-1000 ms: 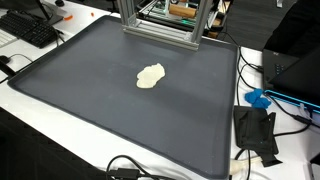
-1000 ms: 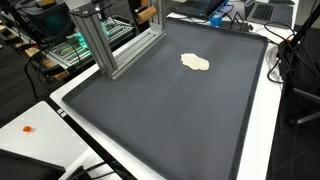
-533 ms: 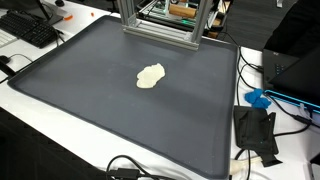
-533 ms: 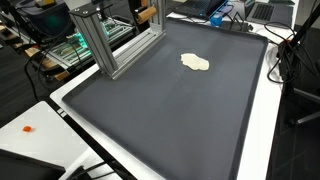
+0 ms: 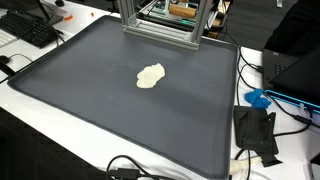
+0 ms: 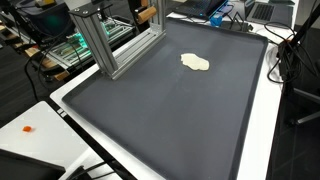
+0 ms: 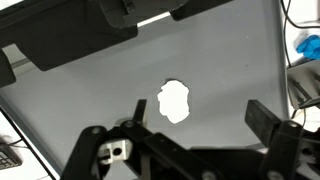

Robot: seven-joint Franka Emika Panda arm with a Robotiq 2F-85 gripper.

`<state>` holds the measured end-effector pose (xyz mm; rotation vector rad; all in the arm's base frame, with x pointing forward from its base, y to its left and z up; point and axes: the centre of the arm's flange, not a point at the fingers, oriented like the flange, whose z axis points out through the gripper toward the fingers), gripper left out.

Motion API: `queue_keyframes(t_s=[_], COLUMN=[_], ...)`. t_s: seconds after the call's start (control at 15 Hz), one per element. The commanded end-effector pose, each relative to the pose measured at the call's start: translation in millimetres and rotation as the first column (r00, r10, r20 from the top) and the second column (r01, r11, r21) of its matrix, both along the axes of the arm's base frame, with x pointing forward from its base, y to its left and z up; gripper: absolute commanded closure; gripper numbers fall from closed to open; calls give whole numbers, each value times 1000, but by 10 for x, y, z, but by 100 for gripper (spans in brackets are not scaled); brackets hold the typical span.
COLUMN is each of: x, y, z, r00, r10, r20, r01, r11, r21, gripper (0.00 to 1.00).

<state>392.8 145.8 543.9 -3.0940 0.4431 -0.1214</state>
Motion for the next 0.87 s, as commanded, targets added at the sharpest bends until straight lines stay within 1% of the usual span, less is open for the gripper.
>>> queue_keyframes(t_s=[0.0,0.13,0.27,0.33,0.8], x=[150,186,200,163,174], y=[75,86,86,49,46], z=[11,4,3,0,-2], r00=[998,997,998,999,999], r10=[-54,-70,-56,-49,-50], r20=[-10,-10,2,-2,-3], r01=[54,70,56,49,50], r11=[998,997,998,999,999], r21=[-26,-31,-35,-16,-16], gripper=[0,0,0,0,0])
